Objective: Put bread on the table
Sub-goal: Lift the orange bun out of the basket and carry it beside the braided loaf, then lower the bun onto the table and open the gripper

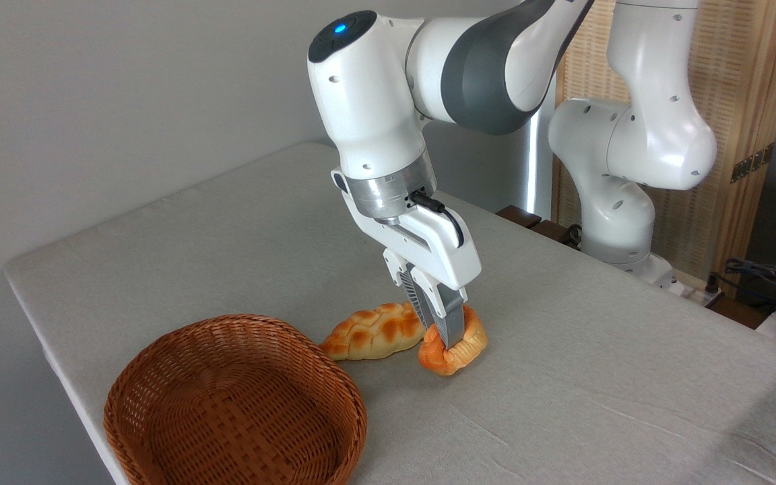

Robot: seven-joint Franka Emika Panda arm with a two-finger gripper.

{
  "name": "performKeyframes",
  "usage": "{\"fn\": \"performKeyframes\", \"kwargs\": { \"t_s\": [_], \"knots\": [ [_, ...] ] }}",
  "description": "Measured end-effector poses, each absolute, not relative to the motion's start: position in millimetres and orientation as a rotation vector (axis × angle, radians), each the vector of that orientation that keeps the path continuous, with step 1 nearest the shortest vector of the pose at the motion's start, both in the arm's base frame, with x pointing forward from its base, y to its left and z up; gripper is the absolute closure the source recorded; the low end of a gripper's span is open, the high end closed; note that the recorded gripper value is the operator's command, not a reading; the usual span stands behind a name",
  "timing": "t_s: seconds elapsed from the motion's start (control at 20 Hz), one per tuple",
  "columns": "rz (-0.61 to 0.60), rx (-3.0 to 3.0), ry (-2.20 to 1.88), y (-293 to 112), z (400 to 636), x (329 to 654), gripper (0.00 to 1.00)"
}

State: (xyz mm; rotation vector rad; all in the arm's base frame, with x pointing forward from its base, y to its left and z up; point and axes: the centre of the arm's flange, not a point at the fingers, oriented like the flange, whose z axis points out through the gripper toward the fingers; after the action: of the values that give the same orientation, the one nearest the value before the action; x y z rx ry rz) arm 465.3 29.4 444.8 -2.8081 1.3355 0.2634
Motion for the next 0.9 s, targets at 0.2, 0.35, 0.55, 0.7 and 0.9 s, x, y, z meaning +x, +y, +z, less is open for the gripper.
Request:
{"fn": "performKeyframes", "kwargs": {
  "t_s": [0.2, 0.35, 0.55, 0.7, 0.9],
  "knots": [
    [0.262, -2.821, 1.317, 36.6, 444.6, 464.8, 0.31],
    [0.262, -2.824, 1.314, 37.8, 444.5, 464.8, 0.24],
    [0.262, -2.824, 1.314, 37.8, 444.5, 464.8, 0.06],
    [0.261, -2.824, 1.314, 37.9, 444.6, 464.8, 0.0],
    [0.208, -2.824, 1.291, 37.9, 460.0, 469.7, 0.0]
  ]
}}
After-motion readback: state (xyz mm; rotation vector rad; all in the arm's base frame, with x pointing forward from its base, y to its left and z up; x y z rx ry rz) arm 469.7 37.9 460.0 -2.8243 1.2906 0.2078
